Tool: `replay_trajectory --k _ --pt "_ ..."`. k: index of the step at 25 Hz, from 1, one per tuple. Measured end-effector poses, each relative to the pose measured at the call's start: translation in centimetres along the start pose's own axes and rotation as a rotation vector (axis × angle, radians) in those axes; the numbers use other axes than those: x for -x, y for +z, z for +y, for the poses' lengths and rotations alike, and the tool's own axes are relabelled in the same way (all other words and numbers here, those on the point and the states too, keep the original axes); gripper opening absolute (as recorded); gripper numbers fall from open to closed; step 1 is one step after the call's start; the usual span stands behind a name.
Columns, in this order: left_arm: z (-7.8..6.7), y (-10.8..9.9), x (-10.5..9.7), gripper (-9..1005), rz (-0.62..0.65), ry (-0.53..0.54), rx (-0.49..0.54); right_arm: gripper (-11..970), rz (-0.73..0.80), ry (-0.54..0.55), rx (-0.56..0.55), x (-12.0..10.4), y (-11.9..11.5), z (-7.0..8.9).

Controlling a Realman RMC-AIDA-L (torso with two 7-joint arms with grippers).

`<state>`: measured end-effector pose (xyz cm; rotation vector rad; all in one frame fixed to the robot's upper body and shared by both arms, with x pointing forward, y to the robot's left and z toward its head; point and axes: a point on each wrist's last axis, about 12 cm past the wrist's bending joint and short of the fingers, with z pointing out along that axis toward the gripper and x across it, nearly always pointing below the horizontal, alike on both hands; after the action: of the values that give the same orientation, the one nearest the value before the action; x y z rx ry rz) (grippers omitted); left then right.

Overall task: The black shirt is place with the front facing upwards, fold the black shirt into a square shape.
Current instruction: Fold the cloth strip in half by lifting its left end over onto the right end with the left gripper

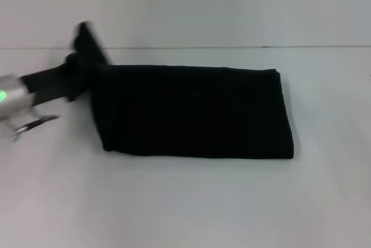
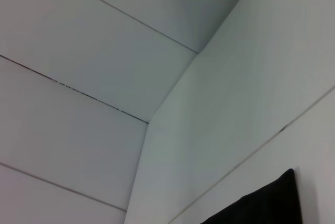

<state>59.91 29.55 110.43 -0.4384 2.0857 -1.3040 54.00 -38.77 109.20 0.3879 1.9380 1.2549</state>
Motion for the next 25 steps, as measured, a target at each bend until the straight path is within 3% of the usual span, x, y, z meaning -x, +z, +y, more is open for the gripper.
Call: replay_trajectory --k 5,10,15,19,21,25 --pt "-4.7 5.2 -1.0 32 0.132 0.11 -0.066 823 0.009 -0.003 0.009 -0.1 0.4 0.2" --pt "-9.1 10.7 -3.6 32 0.256 0.242 -0.092 823 0.012 -0.01 0.014 -0.2 0.9 0.3" --pt "-11.0 15.5 -7.4 32 0.379 0.434 -0.001 822 0.015 -0.01 0.007 -0.4 1.1 0.1" --pt "-11.5 16.8 -9.7 33 0.484 0.631 0.043 822 0.015 -0.01 0.005 -0.4 1.1 0.1" --pt "-12.2 16.7 -10.8 34 0.562 0.769 -0.008 822 0.013 -0.009 0.002 -0.4 1.0 0.0" --pt "-13.1 15.7 -12.6 151 0.695 0.999 -0.141 823 0.008 -0.007 -0.007 -0.3 0.9 -0.1"
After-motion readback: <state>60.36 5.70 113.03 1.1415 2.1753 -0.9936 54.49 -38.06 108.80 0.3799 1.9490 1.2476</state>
